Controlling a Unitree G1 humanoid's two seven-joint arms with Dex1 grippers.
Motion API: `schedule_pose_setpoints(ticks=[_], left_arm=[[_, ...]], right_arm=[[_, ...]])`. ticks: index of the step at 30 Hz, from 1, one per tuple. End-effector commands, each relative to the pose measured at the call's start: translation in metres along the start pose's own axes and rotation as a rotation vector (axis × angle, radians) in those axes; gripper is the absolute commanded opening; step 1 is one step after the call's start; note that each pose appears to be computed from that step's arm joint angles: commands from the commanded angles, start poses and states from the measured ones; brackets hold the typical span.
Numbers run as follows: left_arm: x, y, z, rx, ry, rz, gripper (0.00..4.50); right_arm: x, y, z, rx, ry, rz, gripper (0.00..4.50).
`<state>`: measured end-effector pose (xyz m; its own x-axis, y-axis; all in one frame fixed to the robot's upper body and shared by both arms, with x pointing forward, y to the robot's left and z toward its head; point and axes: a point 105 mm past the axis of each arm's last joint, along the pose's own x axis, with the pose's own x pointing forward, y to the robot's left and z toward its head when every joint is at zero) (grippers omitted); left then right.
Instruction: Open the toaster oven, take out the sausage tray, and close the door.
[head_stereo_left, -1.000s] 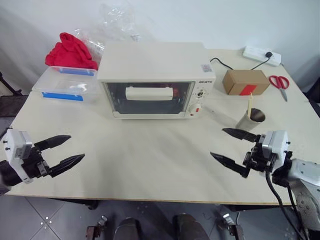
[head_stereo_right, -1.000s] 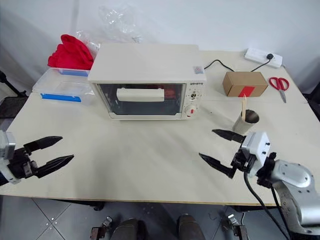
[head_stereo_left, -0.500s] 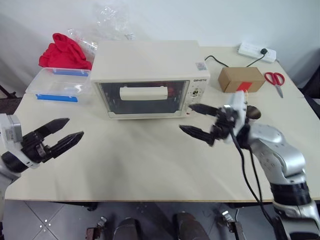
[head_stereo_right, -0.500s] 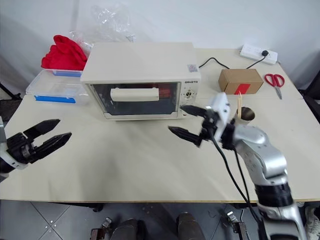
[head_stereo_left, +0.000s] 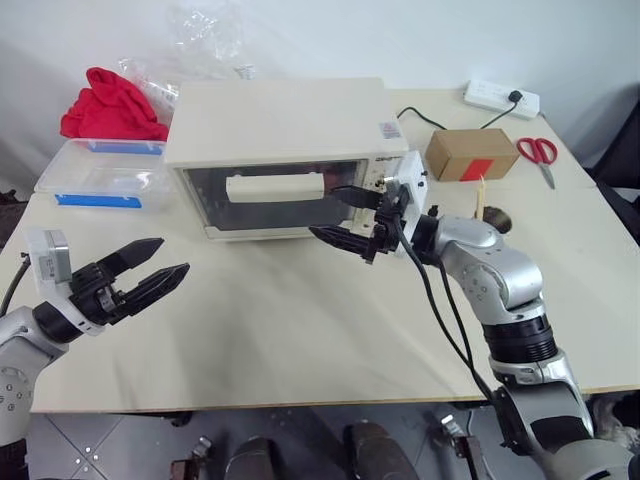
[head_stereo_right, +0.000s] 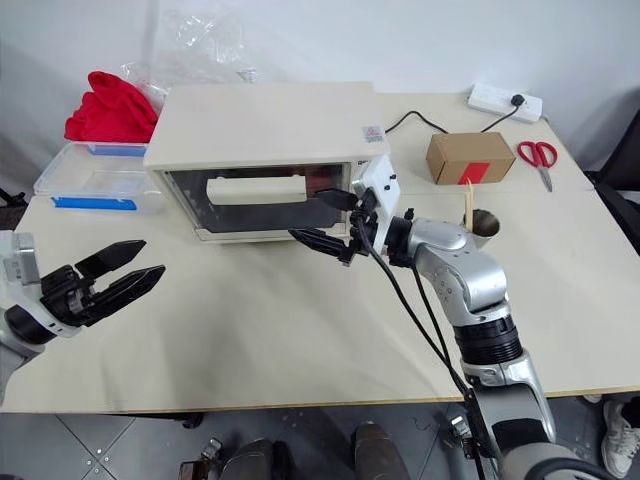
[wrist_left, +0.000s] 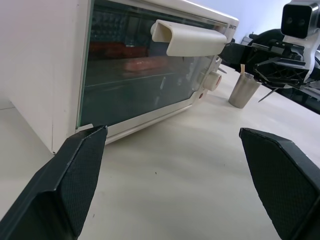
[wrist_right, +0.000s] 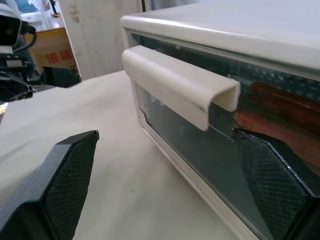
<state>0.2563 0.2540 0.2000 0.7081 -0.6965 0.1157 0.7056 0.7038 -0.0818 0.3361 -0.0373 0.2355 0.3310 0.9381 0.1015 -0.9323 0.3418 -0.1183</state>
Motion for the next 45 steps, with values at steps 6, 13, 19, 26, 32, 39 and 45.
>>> schedule_pose_setpoints(ticks=[6,13,19,26,32,39,45], left_arm=[[0.000,0.003,0.011,0.058,-0.043,0.034,4.50],[0.006,0.017,0.037,0.047,-0.157,0.034,4.12],[0.047,0.029,0.064,0.080,-0.254,-0.010,2.44],[0.095,0.025,0.031,0.105,-0.095,-0.151,0.48],[0.098,0.022,0.013,0.088,-0.043,-0.191,0.03],[0.095,0.020,-0.018,0.105,0.100,-0.226,0.03],[0.085,0.020,-0.034,0.112,0.146,-0.216,0.03]], right_arm=[[0.004,0.039,0.027,-0.084,-0.115,0.234,4.45],[-0.029,0.063,-0.032,-0.287,0.118,0.373,4.50],[-0.028,0.055,-0.035,-0.290,0.096,0.304,4.50],[-0.028,0.053,-0.036,-0.323,0.103,0.276,4.50],[-0.038,0.049,-0.036,-0.333,0.117,0.223,4.50],[-0.084,0.042,-0.045,-0.334,0.205,0.067,4.50],[-0.153,0.042,-0.058,-0.318,0.380,-0.083,4.50]])
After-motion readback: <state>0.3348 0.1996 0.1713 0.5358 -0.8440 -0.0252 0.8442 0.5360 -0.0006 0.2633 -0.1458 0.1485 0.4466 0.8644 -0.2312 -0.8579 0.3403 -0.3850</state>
